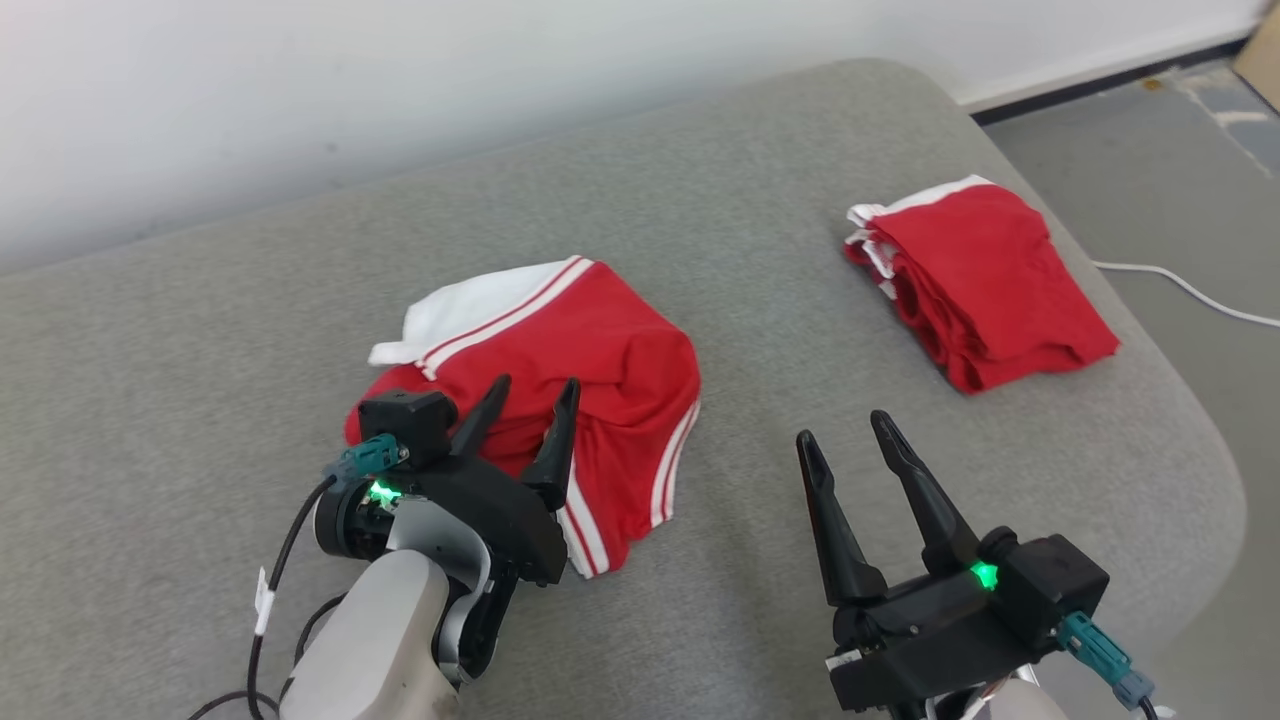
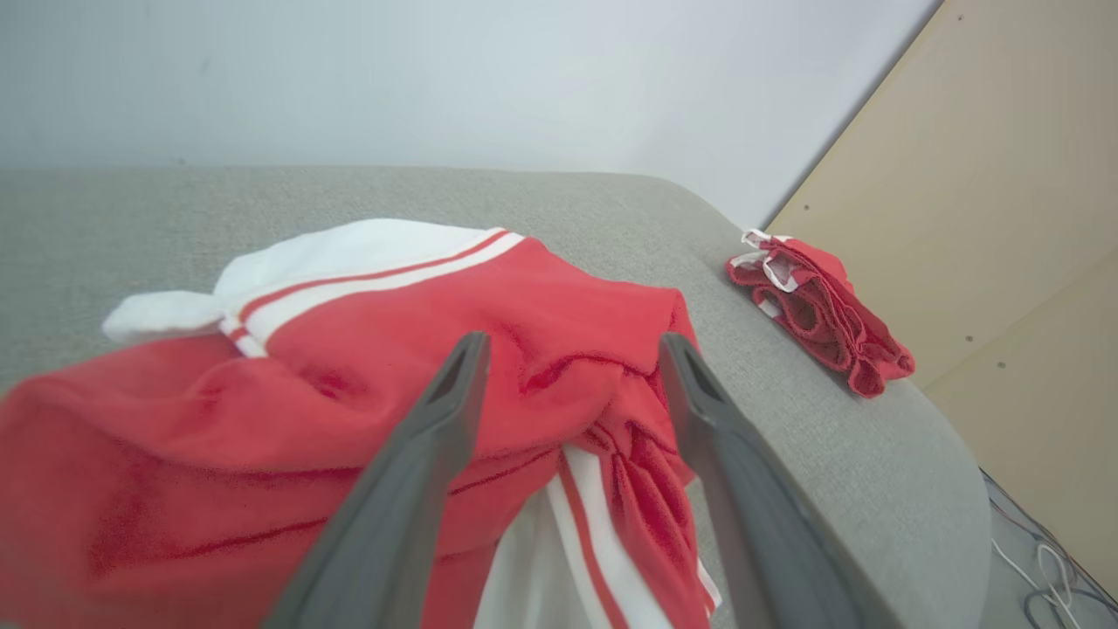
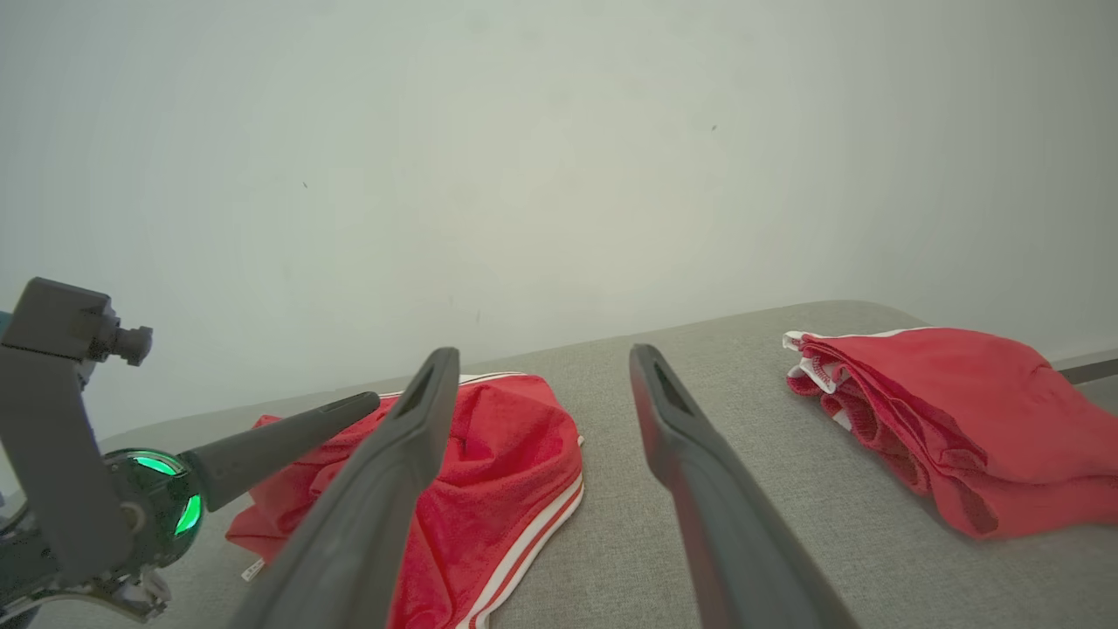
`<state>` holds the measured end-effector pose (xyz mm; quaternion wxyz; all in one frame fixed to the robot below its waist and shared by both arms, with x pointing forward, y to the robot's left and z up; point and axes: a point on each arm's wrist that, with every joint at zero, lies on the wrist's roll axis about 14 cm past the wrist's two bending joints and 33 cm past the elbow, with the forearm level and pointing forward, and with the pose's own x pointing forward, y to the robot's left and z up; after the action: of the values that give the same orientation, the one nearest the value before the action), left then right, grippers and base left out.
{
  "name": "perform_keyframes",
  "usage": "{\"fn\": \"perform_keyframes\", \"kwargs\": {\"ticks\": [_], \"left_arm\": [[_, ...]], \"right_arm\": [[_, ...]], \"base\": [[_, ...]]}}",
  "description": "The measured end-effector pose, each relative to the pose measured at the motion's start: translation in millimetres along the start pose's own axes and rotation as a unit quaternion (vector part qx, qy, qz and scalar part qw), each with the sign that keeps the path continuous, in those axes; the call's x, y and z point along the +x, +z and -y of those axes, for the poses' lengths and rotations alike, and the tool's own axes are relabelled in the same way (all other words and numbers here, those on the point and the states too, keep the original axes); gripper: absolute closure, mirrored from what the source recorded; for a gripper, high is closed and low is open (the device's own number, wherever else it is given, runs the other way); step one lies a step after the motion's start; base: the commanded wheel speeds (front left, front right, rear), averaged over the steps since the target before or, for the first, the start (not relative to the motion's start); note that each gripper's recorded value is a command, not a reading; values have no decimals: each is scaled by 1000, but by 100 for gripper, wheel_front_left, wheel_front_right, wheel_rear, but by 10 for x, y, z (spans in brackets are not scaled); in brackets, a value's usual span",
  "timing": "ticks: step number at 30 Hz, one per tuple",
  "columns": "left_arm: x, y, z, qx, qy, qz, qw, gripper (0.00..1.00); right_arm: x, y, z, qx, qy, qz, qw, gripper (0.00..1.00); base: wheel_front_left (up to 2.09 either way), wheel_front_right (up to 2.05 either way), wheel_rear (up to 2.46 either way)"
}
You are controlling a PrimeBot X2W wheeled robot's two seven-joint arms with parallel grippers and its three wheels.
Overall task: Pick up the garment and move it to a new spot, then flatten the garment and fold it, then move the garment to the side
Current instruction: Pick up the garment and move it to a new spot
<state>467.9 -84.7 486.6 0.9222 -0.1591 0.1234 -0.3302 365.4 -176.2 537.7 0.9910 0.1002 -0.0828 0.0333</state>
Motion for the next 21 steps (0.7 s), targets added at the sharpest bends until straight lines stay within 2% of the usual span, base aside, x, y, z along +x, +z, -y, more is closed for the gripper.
{"fn": "perform_keyframes", "kwargs": {"ticks": [5, 11, 16, 21], "left_arm": [[-176, 292, -133, 12, 24, 79, 997, 0], [-694, 564, -542, 73, 90, 134, 984, 0], [-1396, 844, -959, 105, 181, 188, 960, 0], [-1973, 830, -1171, 124, 248, 203, 939, 0]], "right_arm": [[3, -61, -60, 2, 9, -6, 1000, 0], [-16, -97, -200, 11, 28, -9, 1000, 0], [-26, -109, -361, 15, 52, -9, 998, 0], [-67, -155, -370, 13, 54, -17, 998, 0]], "base": [[0, 0, 0], [0, 0, 0], [0, 0, 0], [0, 0, 0]]}}
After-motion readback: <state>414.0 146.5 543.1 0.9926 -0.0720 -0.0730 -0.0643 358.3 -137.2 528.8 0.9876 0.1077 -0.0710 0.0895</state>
